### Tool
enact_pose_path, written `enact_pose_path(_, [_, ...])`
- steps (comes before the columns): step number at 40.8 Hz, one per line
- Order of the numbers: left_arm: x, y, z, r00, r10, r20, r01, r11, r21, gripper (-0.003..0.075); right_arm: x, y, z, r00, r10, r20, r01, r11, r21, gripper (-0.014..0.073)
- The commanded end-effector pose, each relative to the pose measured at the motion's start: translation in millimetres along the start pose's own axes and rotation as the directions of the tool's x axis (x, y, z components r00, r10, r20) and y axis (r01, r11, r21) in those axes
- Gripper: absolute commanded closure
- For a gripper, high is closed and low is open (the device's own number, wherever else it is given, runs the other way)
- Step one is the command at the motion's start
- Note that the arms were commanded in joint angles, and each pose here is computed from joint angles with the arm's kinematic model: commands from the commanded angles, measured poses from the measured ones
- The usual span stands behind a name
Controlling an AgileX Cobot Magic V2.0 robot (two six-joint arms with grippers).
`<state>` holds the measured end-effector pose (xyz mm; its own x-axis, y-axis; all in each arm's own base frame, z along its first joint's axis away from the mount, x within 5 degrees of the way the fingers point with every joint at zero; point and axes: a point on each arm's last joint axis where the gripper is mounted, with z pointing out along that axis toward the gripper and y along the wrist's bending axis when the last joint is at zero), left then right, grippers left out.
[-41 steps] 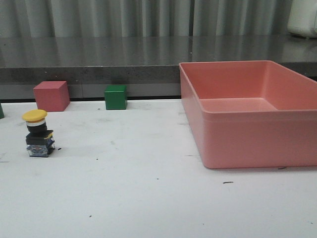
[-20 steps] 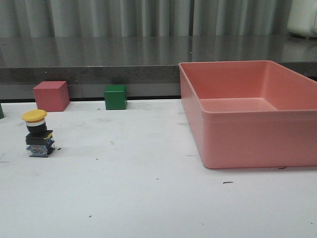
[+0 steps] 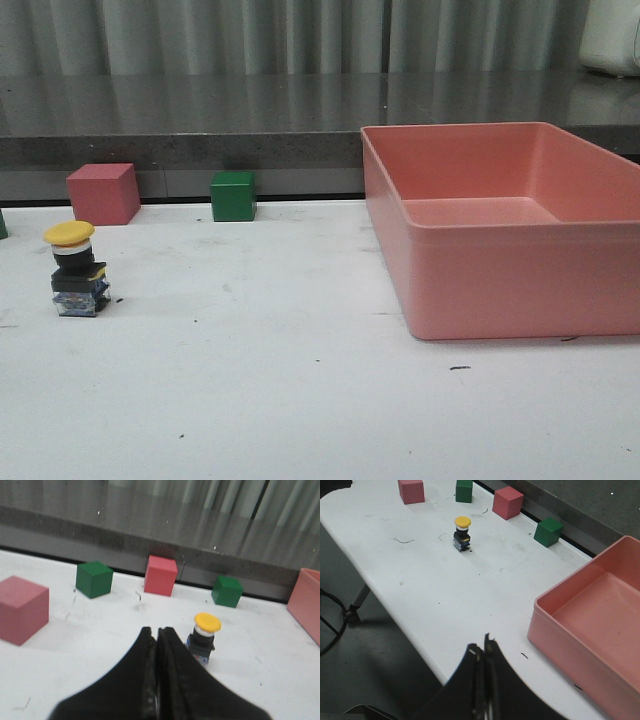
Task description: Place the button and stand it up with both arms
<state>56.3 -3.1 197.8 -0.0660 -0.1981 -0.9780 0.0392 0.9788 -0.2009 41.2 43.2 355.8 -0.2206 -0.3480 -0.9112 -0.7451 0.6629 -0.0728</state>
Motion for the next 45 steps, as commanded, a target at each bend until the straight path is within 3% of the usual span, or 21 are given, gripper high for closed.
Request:
enact_pose_path(1, [-7.1, -1.8, -1.7, 0.992, 0.03, 0.126, -0.035, 0.999, 0.031, 0.074, -12.5, -1.1, -3.6, 0.996, -0.004, 0.092, 0.003, 1.0, 0.009, 0.0651])
enact_pose_path(45, [-12.4, -2.6, -2.4, 0.978, 0.097, 0.186, -0.103, 0.994, 0.025, 0.074, -12.6, -1.2, -3.6, 0.996, -0.004, 0.093, 0.003, 1.0, 0.009, 0.0651])
